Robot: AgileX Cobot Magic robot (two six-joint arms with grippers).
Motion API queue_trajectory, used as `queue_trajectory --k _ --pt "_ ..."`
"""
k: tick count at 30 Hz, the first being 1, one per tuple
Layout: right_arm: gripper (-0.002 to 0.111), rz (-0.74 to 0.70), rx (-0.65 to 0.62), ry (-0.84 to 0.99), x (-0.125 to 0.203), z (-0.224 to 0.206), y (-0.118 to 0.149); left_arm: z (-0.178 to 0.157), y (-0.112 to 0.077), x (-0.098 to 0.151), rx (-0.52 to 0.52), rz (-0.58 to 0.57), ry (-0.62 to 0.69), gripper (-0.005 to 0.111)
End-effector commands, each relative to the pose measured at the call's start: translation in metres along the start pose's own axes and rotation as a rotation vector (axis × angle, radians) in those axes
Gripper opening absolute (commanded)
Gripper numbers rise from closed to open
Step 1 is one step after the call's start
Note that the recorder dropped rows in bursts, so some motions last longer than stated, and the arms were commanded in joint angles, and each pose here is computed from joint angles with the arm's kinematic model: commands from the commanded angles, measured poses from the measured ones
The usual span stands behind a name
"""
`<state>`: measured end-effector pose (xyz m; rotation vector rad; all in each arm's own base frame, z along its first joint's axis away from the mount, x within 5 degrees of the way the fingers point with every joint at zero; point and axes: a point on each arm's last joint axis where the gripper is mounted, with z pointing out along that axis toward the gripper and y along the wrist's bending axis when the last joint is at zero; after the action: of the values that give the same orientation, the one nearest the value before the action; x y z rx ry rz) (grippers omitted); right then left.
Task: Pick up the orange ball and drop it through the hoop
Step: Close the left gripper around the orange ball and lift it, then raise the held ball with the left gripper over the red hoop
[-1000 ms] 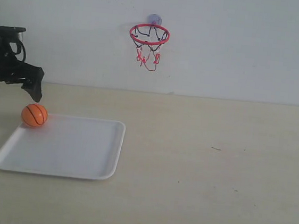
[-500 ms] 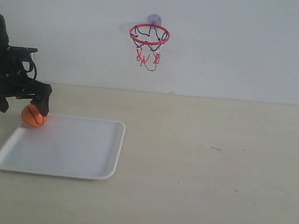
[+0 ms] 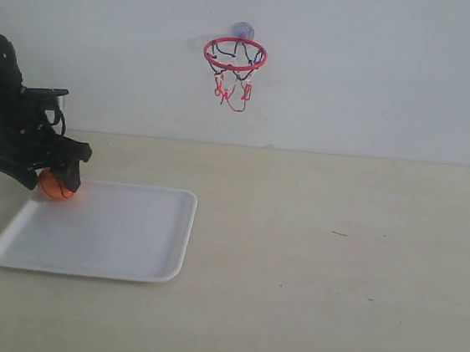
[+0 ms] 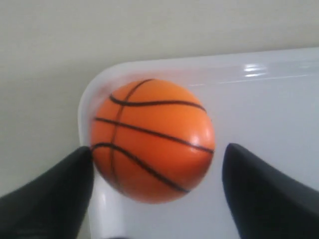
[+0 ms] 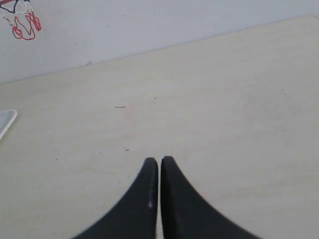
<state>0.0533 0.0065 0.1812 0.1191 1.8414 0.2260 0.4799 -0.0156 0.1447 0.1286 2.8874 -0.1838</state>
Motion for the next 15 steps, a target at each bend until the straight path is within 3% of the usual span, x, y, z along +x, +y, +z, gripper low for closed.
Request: queue_trajectory --k 1,8,11,15 --pt "0.001 -0.009 0.009 -0.011 -0.001 0.0 -0.001 0.0 -0.002 -0.004 0.004 0.01 -0.033 0.044" --pt "0.001 -0.009 0.009 -0.011 -0.001 0.0 -0.001 -0.014 -0.007 -0.006 0.029 -0.003 -0.052 0.004" --pt "0.001 -0.009 0.009 -0.011 -0.001 0.0 -0.001 -0.034 -0.013 -0.011 0.069 -0.016 -0.118 0.004" --pt "0.001 -0.009 0.009 -0.011 -0.001 0.0 -0.001 -0.074 -0.03 -0.022 0.2 0.068 -0.282 0.004"
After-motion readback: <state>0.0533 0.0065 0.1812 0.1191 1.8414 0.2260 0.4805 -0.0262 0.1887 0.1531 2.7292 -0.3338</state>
